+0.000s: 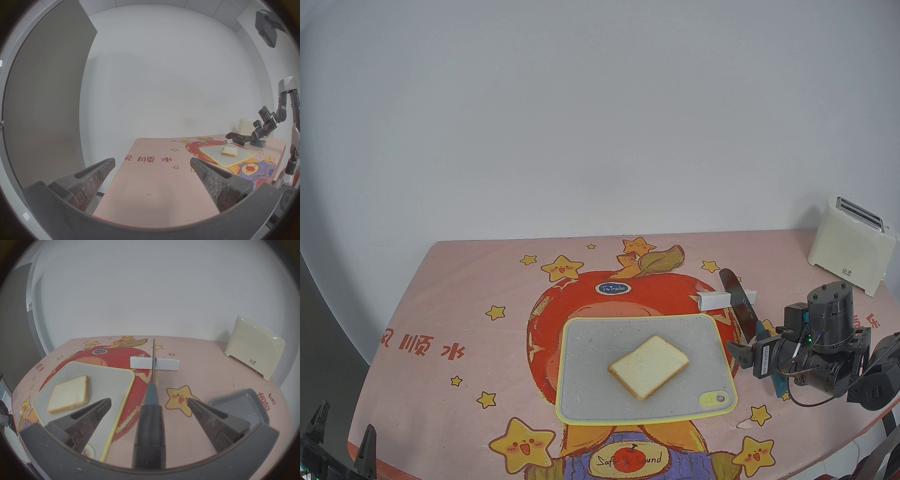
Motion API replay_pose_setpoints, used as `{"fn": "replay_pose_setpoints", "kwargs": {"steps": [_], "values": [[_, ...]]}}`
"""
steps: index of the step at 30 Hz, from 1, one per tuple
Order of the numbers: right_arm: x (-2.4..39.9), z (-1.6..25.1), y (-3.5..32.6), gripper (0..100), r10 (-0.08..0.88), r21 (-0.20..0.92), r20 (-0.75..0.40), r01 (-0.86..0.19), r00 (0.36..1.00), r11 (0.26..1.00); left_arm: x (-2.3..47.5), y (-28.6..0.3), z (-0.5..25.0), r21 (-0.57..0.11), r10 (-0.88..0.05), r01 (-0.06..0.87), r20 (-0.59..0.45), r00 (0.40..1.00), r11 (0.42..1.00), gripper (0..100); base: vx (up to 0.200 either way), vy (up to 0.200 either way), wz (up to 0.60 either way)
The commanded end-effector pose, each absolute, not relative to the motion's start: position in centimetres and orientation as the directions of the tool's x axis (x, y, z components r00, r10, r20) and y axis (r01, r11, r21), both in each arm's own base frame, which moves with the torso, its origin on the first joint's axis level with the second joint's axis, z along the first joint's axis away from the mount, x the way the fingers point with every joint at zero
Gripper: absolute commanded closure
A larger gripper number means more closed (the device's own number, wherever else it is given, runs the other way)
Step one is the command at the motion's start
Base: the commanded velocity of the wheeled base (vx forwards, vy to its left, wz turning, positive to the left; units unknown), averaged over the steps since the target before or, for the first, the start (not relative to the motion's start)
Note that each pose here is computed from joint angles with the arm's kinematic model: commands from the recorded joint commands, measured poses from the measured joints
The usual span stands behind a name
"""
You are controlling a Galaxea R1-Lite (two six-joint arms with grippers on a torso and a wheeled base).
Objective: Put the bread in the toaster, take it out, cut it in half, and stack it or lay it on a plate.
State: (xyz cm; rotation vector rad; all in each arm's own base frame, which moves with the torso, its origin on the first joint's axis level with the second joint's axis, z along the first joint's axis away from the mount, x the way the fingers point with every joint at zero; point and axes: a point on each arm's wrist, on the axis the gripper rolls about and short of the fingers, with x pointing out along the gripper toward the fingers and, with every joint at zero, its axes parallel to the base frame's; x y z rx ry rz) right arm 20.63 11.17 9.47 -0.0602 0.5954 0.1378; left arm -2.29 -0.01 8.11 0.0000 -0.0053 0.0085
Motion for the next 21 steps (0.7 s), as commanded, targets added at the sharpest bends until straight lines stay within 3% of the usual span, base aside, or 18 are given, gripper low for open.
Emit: {"fn": "replay_pose_setpoints", "kwargs": {"steps": [1,2,3,21], "values": [[20.58,9.38,11.13,0,0.110,-0.020,-0.567,-0.147,0.817,0.989,-2.26,-0.01,7.60,0.000,0.009,-0.009,0.002,1.000,1.000,0,0.000,0.000,0.00],[20.55,9.35,11.12,0,0.109,-0.020,-0.568,-0.146,0.816,0.989,-2.26,-0.01,7.60,0.000,0.009,-0.009,0.002,1.000,1.000,0,0.000,0.000,0.00],[20.55,9.35,11.12,100,0.109,-0.021,-0.568,-0.147,0.816,0.989,-2.26,-0.01,7.60,0.000,0.009,-0.009,0.002,1.000,1.000,0,0.000,0.000,0.00],[20.43,9.68,11.05,100,0.115,-0.016,-0.552,-0.149,0.826,0.989,-2.26,-0.01,7.60,0.002,0.009,-0.009,0.002,1.000,1.000,0,0.000,0.000,0.00]]}}
